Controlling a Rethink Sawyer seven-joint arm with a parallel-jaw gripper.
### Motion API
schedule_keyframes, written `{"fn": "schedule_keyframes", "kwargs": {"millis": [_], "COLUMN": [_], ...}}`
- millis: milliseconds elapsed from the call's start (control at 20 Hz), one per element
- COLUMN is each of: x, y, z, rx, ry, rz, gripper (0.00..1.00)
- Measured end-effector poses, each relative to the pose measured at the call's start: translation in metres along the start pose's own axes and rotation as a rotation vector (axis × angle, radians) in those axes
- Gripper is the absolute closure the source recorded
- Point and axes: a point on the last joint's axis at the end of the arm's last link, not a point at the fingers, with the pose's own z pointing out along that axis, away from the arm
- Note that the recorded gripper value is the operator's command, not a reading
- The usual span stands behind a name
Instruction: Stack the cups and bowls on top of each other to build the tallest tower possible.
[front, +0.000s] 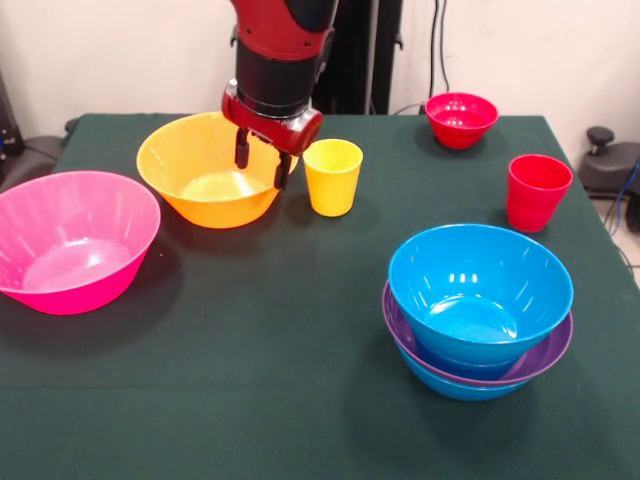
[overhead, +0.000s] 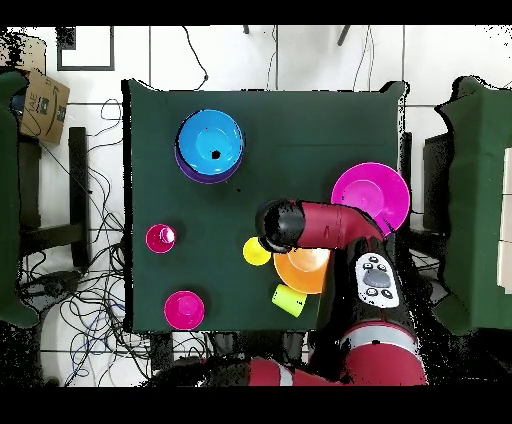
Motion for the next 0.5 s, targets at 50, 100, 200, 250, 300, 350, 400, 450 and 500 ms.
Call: {"fn": "schedule_keyframes", "kwargs": {"millis": [50,100,200,250,300,350,400,450,500], "x": [0.001,0.003,0.006,0.007,0.008,0.01,0.011,0.014,0.014], "y": [-0.001,-0.001,-0.002,-0.002,-0.002,-0.002,-0.002,-0.002,-0.002], "z": [0.002,0.006,0.014,0.019,0.022,0.029,0.032,0.04,0.042], "rx": [0.002,0.004,0.009,0.008,0.008,0.006,0.006,0.005,0.005], "ry": [0.002,0.004,0.007,0.005,0.004,0.001,0.0,-0.003,-0.004], "rz": [-0.003,-0.006,-0.012,-0.015,-0.018,-0.023,-0.025,-0.033,-0.035], "gripper": [0.0,0.0,0.0,0.0,0.0,0.0,0.0,0.0,0.0]}}
